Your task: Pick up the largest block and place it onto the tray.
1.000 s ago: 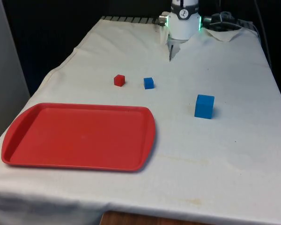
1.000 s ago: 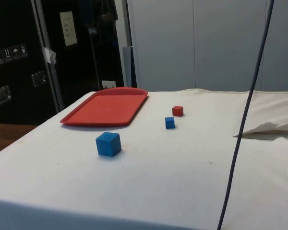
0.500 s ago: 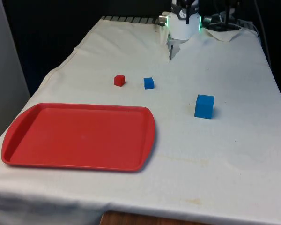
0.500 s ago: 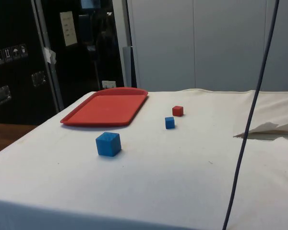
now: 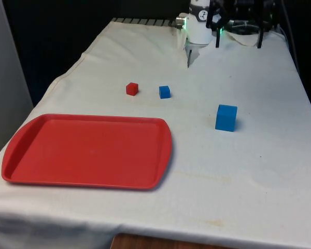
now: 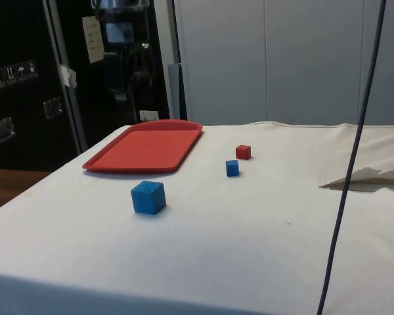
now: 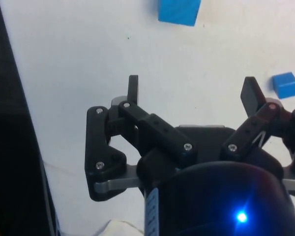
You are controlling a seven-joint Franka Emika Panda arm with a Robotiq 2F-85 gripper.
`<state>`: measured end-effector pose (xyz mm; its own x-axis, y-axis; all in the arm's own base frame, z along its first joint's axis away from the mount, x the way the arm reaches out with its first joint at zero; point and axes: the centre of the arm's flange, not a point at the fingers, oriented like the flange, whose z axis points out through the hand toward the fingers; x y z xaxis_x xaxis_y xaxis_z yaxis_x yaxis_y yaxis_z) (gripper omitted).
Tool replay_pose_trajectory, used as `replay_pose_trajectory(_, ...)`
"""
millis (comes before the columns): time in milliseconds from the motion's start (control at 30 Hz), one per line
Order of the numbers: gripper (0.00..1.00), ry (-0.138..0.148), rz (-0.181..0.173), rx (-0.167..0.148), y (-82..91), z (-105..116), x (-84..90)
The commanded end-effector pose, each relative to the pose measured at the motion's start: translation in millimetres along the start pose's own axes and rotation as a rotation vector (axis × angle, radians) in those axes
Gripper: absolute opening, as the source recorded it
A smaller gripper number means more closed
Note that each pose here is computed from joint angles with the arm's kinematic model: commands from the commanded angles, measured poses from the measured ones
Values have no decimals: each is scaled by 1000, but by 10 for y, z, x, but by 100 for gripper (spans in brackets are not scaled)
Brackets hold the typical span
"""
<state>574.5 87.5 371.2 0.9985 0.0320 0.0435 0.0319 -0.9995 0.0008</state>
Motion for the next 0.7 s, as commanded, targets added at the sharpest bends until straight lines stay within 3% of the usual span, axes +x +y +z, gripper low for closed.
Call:
replay_pose_trajectory(0, 100, 7, 2, 2, -27, 57, -7)
replay_pose_trajectory(200, 100, 21, -2, -3, -70, 266, -7)
replay_pose_trajectory(233, 100, 12, -4, -9, -53, 257, -6)
replay_pose_trajectory(300, 100, 28, -4, -7, -73, 348, -6)
replay_pose_trajectory(667, 100, 28, -2, -13, -60, 721, -25)
